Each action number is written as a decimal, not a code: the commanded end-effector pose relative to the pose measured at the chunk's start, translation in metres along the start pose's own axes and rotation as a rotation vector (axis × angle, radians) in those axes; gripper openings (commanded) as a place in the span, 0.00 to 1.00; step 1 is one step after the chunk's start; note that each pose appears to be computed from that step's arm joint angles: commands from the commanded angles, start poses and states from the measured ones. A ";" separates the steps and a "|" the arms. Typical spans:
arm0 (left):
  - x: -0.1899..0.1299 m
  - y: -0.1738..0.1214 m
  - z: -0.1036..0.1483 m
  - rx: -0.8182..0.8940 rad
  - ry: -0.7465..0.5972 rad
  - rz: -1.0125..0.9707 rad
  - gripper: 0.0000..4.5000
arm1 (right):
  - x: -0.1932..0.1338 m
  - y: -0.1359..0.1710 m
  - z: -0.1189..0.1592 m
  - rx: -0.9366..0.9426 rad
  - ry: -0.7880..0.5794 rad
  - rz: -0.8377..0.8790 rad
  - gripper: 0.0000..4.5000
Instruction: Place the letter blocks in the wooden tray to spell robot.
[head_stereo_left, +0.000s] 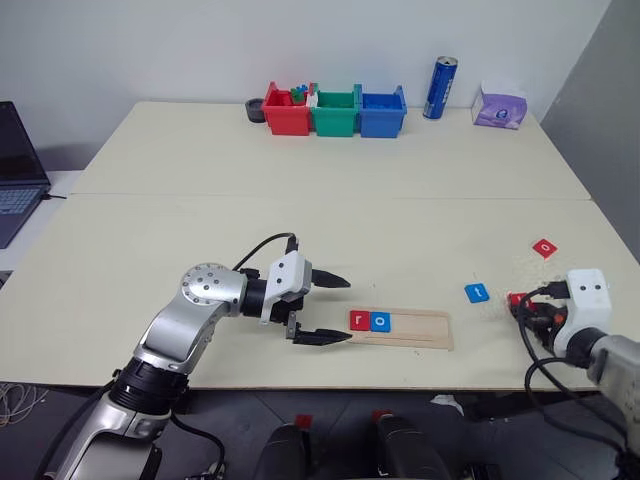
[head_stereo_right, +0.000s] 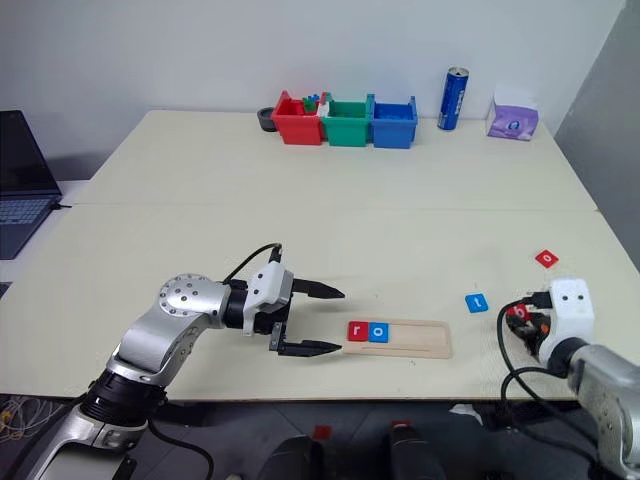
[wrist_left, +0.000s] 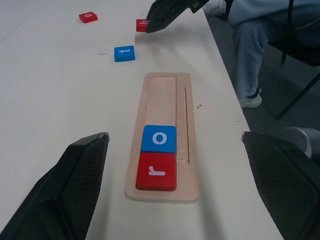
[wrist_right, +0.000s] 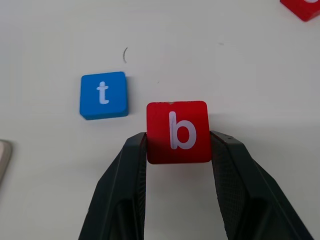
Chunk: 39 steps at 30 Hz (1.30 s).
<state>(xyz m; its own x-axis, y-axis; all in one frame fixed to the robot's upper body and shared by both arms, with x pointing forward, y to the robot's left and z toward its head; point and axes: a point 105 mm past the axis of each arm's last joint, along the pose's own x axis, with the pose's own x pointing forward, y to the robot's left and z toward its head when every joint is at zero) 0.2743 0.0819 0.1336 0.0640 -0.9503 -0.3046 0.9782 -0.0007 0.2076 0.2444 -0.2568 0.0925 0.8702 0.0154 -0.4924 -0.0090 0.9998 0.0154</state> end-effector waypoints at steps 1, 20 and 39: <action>0.002 0.001 0.010 0.044 -0.020 -0.014 1.00 | -0.005 0.006 0.003 0.013 -0.035 -0.032 0.32; -0.017 0.003 -0.006 0.040 0.052 0.026 1.00 | -0.024 0.006 0.062 -0.224 -0.154 0.172 0.99; -0.001 -0.008 -0.001 0.086 0.037 -0.048 1.00 | 0.005 -0.010 0.031 -0.979 0.226 0.613 0.99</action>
<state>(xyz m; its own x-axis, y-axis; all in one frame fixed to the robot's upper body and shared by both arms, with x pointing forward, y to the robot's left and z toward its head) 0.2681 0.0897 0.1222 0.0397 -0.9303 -0.3648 0.9703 -0.0513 0.2364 0.2620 -0.2656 0.1133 0.5062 0.4064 -0.7606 -0.8328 0.4593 -0.3089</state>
